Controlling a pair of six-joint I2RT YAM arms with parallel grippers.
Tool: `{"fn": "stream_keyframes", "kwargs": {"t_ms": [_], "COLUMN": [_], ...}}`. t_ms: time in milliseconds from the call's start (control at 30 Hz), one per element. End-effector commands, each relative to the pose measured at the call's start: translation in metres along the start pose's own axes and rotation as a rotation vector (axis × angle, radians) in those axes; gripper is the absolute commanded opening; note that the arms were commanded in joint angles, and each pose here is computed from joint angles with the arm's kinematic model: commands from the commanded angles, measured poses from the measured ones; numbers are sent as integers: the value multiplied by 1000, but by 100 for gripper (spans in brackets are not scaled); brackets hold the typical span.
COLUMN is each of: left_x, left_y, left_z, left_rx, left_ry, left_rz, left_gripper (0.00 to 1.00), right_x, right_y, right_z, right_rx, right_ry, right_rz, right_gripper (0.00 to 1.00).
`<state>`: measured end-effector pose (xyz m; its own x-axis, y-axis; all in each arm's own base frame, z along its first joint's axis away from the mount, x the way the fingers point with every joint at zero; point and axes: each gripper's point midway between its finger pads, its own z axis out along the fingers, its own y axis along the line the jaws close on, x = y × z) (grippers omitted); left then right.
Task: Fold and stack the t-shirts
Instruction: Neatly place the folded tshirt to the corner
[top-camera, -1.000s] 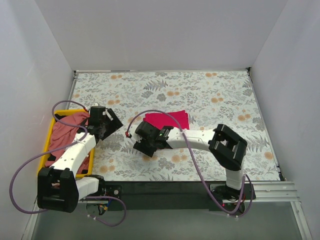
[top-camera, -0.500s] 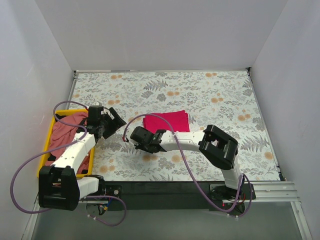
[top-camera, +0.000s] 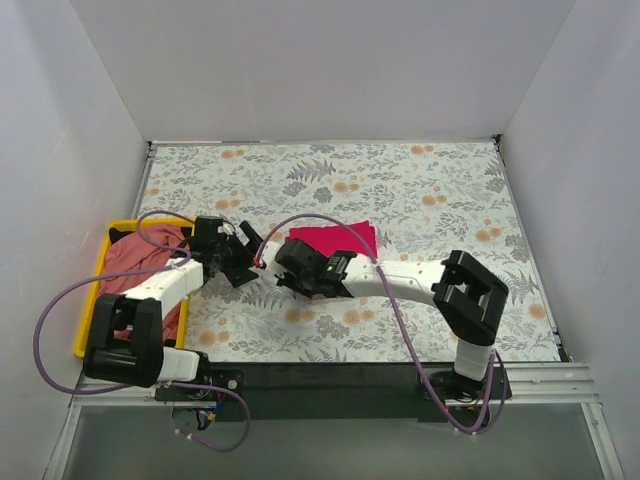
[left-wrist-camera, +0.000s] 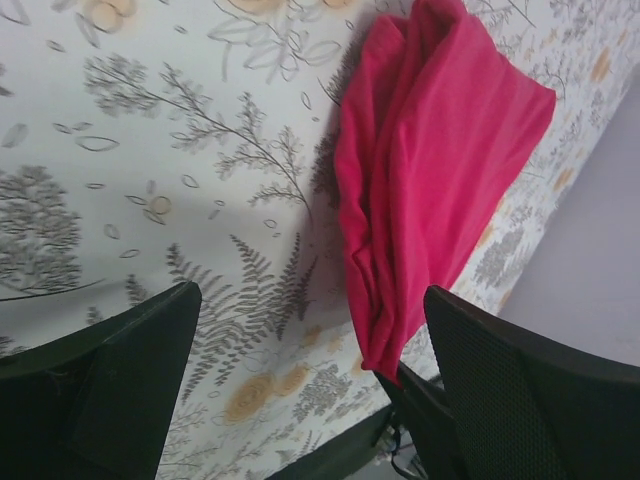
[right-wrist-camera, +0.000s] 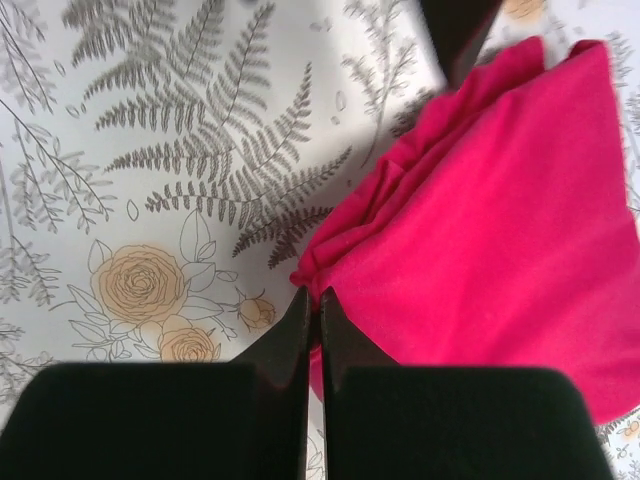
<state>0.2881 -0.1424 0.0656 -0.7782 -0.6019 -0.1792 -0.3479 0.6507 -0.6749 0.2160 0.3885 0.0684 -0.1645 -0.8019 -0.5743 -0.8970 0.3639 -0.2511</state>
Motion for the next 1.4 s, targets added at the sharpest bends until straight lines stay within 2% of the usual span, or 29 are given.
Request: {"fn": "stream_keyframes", "kwargs": {"t_ms": [0,267,400,533,633,667,767,800,867,900,933,1000,1100,1133,1200,1233,1333,1367], "left_x": [11,31,50,55,55,56,50,47,44,40,38,33,23,15,5,-12,-39,-61], "left_y": [-29,-45,-47,-39,-35,-34,-34,-33,-31,-31,-30,-30,-31,-29,-26,-33,-23,-31], "left_z": [6,31,47,59,64,66,66,66,67,67,68,70,75,77,78,81,84,84], "left_rx": [101,121,89,40,20,12,11,4,-10,-23,-27,-49,-69,-85,-128,-144,-225,-235], "left_ry": [53,118,176,169,166,160,130,111,95,80,76,67,46,23,0,-48,-83,-129], "left_rz": [-33,-91,-75,-78,-77,-70,-47,-33,-9,0,30,57,138,196,252,292,392,410], "left_gripper": [94,95,95,94,81,71,48,32,19,9,3,0,0,0,0,0,0,0], "right_x": [-35,-29,-28,-27,-28,-27,-26,-25,-25,-24,-24,-24,-25,-26,-26,-27,-22,-15], "right_y": [-11,-10,-7,-4,-3,-1,0,1,2,3,4,5,6,6,4,3,-1,-1], "right_z": [-18,-16,-14,-14,-13,-13,-12,-11,-10,-9,-8,-7,-7,-9,-14,-20,-32,-36], "right_rx": [-31,-82,-103,-117,-126,-133,-137,-139,-147,-148,-151,-161,-166,-165,-164,-160,-140,-135], "right_ry": [-161,-193,-203,-211,-218,-216,-211,-209,-210,-206,-205,-203,-202,-208,-213,-217,-210,-189], "right_rz": [102,179,193,202,211,214,217,218,219,220,221,222,225,225,228,229,236,239], "right_gripper": [1,1,1,1,1,1,1,1,1,1,1,2,23,38,52,65,77,78]}}
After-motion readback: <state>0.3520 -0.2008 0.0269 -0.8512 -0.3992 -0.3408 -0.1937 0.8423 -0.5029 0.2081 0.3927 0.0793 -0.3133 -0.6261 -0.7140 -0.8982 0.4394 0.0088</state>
